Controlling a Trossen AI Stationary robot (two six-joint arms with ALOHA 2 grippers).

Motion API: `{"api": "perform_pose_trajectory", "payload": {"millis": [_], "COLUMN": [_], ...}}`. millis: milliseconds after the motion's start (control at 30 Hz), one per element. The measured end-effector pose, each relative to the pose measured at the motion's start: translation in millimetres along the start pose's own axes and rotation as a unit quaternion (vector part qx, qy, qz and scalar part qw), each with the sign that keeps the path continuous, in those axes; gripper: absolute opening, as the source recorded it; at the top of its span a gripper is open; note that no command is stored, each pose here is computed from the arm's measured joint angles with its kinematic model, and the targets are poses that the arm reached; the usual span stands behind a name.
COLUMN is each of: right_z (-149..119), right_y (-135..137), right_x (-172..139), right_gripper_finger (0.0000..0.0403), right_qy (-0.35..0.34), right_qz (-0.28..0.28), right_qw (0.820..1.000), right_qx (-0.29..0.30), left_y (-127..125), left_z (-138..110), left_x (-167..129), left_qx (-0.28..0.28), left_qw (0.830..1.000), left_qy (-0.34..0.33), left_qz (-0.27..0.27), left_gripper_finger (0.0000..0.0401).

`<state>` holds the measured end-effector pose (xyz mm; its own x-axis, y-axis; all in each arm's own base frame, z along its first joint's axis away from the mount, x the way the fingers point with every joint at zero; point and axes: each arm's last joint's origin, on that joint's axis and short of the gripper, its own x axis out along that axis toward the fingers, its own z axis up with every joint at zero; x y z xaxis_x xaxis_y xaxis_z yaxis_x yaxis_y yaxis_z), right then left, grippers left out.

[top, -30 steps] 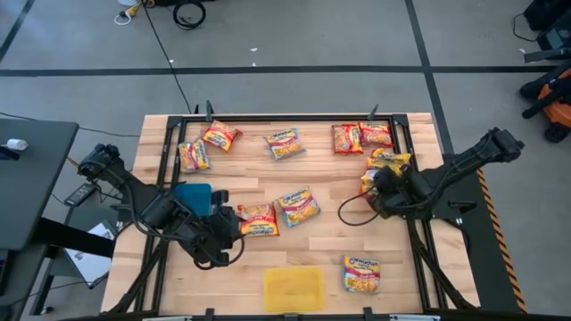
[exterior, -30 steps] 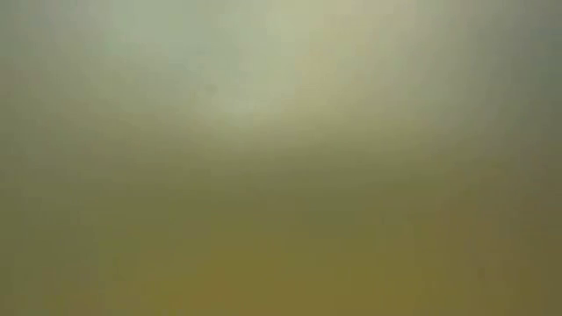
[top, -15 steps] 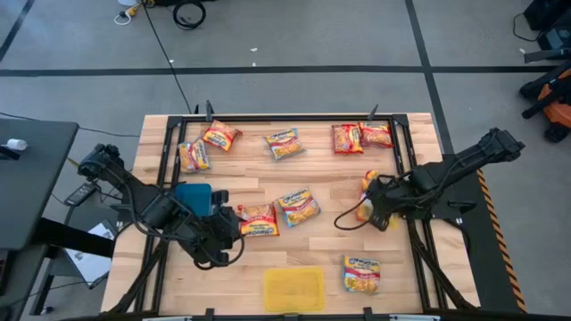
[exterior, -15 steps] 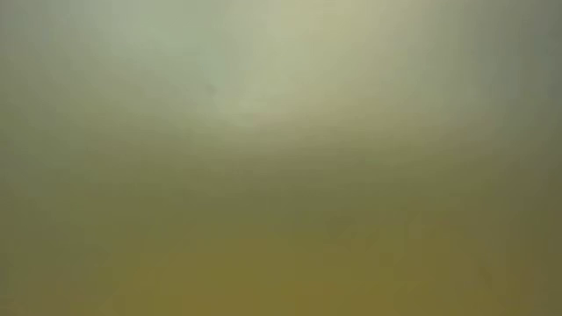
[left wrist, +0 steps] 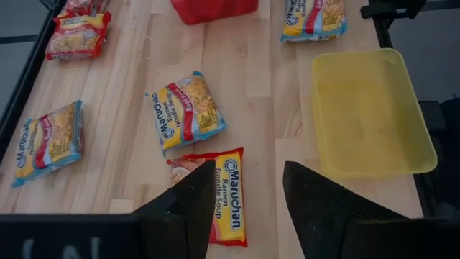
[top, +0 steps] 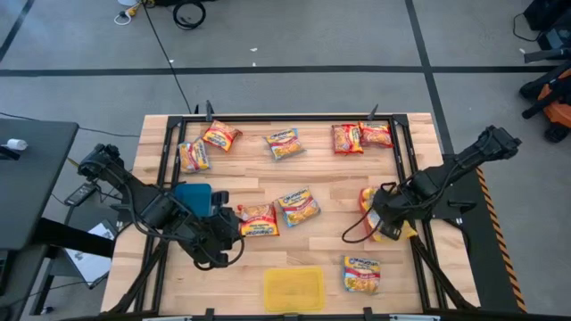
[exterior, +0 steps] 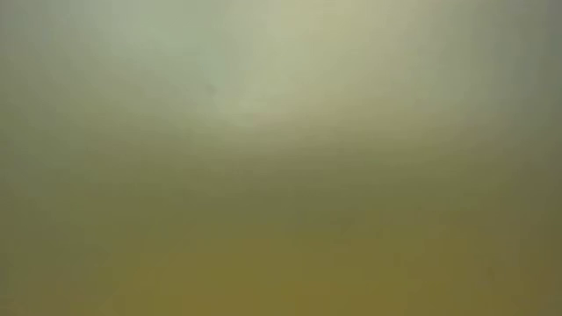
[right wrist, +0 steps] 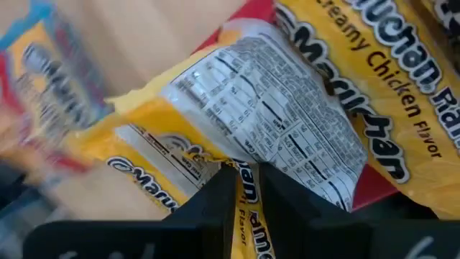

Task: Sort Maruchan noodles
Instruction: Put the yellow noodle pack into the red bin

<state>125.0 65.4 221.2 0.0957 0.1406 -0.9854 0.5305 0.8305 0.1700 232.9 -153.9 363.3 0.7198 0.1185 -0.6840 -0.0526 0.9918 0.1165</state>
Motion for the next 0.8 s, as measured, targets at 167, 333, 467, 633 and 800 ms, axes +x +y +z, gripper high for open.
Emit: {"api": "perform_pose_trajectory", "payload": {"millis": [167, 333, 467, 633, 800], "right_z": [7.8, 11.7, 15.4, 18.8, 20.5], "right_y": [-8.5, -14.2, -13.9, -15.3, -22.1], "right_x": [-1.3, -7.2, -24.1, -31.5, -14.3], "right_gripper_finger": [0.0073, 0.0073, 0.0073, 0.0073, 0.0073], "right_qy": [-0.094, -0.125, -0.182, -0.229, -0.182], "right_qz": [-0.075, -0.116, -0.152, -0.19, -0.205], "right_qw": [0.993, 0.985, 0.971, 0.955, 0.962], "right_qx": [0.006, 0.021, 0.013, -0.007, 0.011], "left_y": [0.4, 0.4, 0.4, 0.4, -0.1], "left_z": [0.3, 0.3, 0.3, 0.2, 0.0], "left_x": [0.2, 0.2, 0.2, 0.2, -0.1], "left_qx": [0.009, 0.009, 0.009, 0.009, 0.01], "left_qw": [1.0, 1.0, 1.0, 1.0, 1.0], "left_qy": [-0.001, -0.001, -0.001, -0.001, -0.001], "left_qz": [0.003, 0.003, 0.003, 0.003, 0.002], "left_gripper_finger": [0.0167, 0.0167, 0.0167, 0.0167, 0.0167]}}
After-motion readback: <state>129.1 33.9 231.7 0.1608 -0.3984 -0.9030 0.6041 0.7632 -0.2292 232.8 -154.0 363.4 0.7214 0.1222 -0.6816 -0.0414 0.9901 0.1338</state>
